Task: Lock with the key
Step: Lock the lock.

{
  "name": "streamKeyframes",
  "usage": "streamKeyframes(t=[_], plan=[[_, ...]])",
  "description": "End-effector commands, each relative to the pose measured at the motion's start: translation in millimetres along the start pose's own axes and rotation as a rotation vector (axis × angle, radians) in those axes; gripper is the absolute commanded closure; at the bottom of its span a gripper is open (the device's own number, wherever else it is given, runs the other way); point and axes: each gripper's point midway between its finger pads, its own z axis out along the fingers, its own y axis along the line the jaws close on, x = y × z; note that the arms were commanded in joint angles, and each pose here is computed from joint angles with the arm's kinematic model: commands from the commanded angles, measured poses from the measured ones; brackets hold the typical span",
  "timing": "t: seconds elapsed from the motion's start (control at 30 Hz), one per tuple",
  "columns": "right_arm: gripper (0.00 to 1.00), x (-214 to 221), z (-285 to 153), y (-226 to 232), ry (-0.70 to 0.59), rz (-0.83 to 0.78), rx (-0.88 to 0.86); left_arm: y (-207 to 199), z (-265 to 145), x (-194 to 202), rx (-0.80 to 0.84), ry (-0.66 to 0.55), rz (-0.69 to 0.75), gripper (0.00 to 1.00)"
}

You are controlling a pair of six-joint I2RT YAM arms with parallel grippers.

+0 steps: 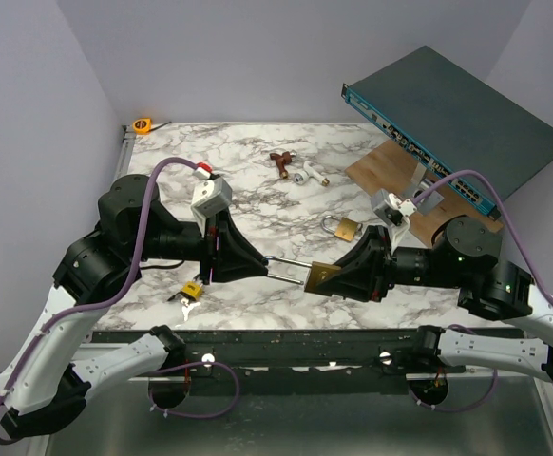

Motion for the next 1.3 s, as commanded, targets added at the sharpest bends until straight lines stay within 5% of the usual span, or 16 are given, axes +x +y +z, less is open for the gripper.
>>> streamKeyframes(t=[0.0, 0.1, 0.8, 1.27], plan=[[0.99, -29.7, -6.3, 10.8, -0.095, -0.041, -0.015, -12.3, -2.0, -5.3, 0.053, -0.019, 0.023, 0.86], [0.99, -30.4, -5.2, 11.3, -0.093, -0.042, -0.017, -9.7, -0.1, -3.6, 0.051, -0.014, 0.009, 1.00], [0.99, -39.8, 16.5, 56.6, -0.091, -0.229, -0.339, -48.3, -22.2, -18.4, 0.112, -0.103, 0.019, 1.00], [0.99, -54.6, 32.8, 39.6, -0.135, -0.173, -0.235, -35.6, -25.8, -24.9, 0.011, -0.159, 0.044, 1.00]])
